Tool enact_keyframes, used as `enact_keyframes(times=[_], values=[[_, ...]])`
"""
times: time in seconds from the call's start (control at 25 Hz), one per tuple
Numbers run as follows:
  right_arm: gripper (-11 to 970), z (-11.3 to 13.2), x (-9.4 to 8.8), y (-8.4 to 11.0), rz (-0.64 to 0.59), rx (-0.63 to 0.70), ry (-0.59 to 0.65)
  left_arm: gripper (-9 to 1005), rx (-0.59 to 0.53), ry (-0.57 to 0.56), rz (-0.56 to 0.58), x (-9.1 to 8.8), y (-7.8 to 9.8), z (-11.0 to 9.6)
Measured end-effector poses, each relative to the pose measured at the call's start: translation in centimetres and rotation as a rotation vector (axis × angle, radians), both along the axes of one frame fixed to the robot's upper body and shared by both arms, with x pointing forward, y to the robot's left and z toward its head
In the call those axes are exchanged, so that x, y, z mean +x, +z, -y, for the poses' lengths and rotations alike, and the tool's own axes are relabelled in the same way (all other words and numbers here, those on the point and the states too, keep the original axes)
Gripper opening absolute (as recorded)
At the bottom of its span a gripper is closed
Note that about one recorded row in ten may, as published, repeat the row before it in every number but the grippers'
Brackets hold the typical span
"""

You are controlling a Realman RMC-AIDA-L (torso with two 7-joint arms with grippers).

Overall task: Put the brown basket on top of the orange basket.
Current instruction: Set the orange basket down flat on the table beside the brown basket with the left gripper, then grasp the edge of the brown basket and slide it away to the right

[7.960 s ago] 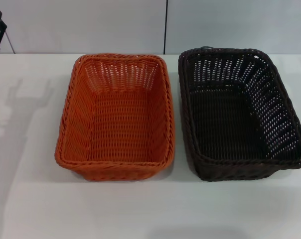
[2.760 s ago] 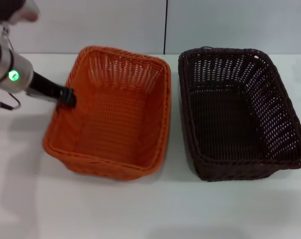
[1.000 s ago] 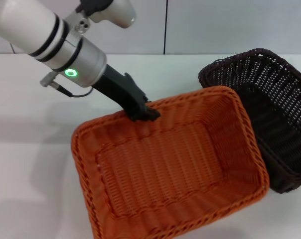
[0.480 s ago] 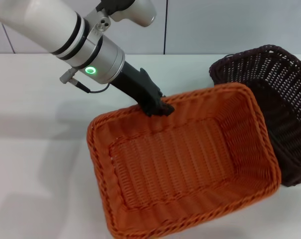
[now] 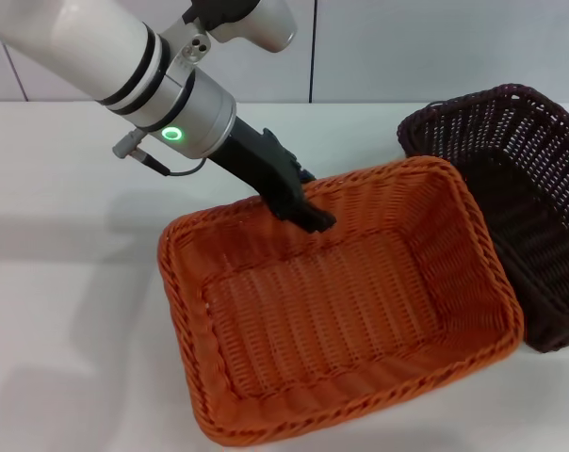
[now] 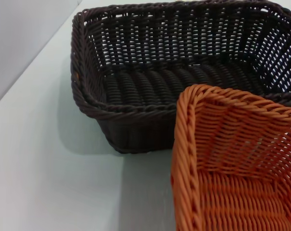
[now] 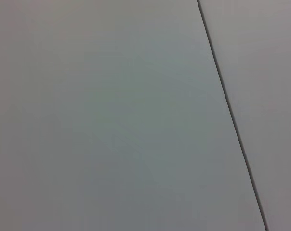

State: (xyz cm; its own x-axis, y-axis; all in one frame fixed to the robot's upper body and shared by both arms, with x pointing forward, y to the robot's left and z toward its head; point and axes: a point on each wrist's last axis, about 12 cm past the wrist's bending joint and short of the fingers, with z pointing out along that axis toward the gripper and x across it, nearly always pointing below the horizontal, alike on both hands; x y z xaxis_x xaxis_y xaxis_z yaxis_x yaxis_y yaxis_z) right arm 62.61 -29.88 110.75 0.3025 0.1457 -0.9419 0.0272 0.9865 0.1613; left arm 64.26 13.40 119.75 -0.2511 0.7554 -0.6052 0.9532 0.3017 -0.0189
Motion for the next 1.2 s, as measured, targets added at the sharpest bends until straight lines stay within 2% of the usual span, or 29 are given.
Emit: enact_keyframes(times=[0.32, 0.44, 0.52, 0.64, 0.68, 0.72, 0.76, 0.84, 0.88, 0.92, 0.96, 1.0, 1.08, 1.2], values=[[617, 1.1, -0.3, -0.1, -0.001, -0.013, -0.016, 726, -0.055, 0.056, 0.074, 0.1, 0.5, -1.2], [617, 1.4, -0.2, 0.2, -0.006, -0.047, 0.056, 841, -0.103, 0.112, 0.141, 0.4, 0.8, -2.3], [617, 1.5, 0.0, 0.6, -0.023, -0.072, 0.147, 849, -0.153, 0.159, 0.198, 0.6, 1.1, -3.1], [617, 2.1, 0.8, 1.6, -0.105, -0.096, 0.350, 862, -0.245, 0.214, 0.275, 0.8, 1.6, -3.9], [617, 2.4, 0.9, 2.1, -0.143, -0.114, 0.417, 861, -0.245, 0.214, 0.275, 0.8, 1.6, -3.9], [618, 2.7, 1.0, 2.6, -0.179, -0.129, 0.469, 860, -0.296, 0.238, 0.313, 0.8, 1.8, -4.3], [618, 3.1, 1.1, 3.2, -0.224, -0.155, 0.527, 860, -0.409, 0.288, 0.399, 0.8, 2.0, -5.3], [618, 3.7, 1.2, 4.6, -0.331, -0.213, 0.622, 858, -0.507, 0.334, 0.447, 0.8, 1.9, -6.1], [618, 4.0, 1.3, 5.1, -0.391, -0.242, 0.657, 857, -0.507, 0.334, 0.447, 0.8, 1.9, -6.1], [618, 4.4, 1.3, 5.7, -0.453, -0.282, 0.684, 856, -0.606, 0.372, 0.488, 0.6, 1.7, -6.8], [618, 4.8, 1.1, 6.1, -0.522, -0.323, 0.712, 856, -0.661, 0.386, 0.511, 0.5, 1.5, -7.2], [618, 5.1, 1.0, 6.5, -0.563, -0.353, 0.728, 855, -0.661, 0.386, 0.511, 0.5, 1.5, -7.2], [618, 5.6, 0.6, 7.4, -0.645, -0.433, 0.759, 853, -0.804, 0.420, 0.589, 0.1, 0.5, -8.2], [618, 6.3, -0.3, 8.1, -0.762, -0.571, 0.800, 851, -0.859, 0.459, 0.625, 0.0, -0.6, -8.9]])
